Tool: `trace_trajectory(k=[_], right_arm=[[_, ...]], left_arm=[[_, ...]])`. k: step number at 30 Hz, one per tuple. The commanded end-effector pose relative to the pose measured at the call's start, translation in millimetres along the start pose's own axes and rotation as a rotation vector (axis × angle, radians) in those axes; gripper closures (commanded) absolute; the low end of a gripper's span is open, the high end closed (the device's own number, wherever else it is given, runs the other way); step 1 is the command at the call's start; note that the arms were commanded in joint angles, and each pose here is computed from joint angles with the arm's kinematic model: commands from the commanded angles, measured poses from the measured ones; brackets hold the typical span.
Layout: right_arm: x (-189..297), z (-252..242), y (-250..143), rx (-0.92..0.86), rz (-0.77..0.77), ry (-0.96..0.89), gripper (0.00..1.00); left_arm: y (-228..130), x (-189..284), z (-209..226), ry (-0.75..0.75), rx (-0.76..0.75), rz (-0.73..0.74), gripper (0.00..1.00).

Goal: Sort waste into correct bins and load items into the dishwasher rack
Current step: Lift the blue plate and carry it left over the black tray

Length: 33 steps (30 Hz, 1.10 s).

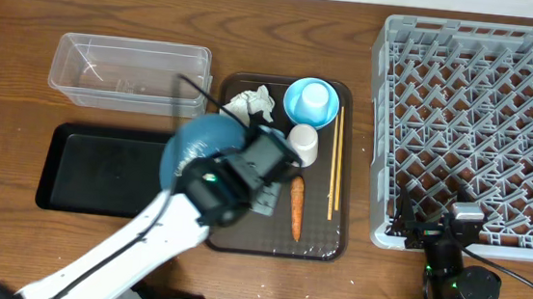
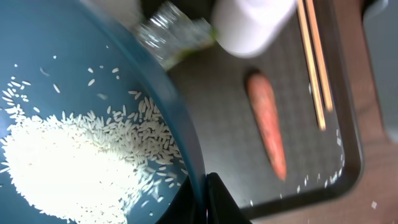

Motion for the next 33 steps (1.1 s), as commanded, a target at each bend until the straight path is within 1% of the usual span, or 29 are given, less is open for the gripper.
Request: trace_trajectory(k=[1,6,11,20,25,33], right_arm=[[0,-5,-2,0.009,0.005,-0.023,0.01],[0,-5,-2,0.009,0.005,-0.024,0.01],[0,-5,-2,0.009,0.005,-0.024,0.01],[0,-5,-2,0.009,0.005,-0.024,0.01],[0,-5,-2,0.009,0.005,-0.024,0.01],[0,-5,-2,0.009,0.005,-0.024,0.01]], left_arm=[[22,27,26,0.022,0.057,-0.114,0.94],[36,44,63,0.056,0.186,-0.192,0.94],[46,45,93,0.086,0.297,-0.217,0.94],[69,40,116,-0.018,0.422,-0.258,0.94],[76,32,122,-0.107,0.473,-0.232,0.94],[77,15,142,-0.203,0.576,-0.164,0.94]])
Point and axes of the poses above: each gripper's point midway between its finger pads, its own x axis back along the fingers, its own z axis along the line the jaws close on, y = z × x, the point moved 3 cm from there along x, back along the fingers, and after that the axes turned 2 degrees about x, right-handed, at the moved point
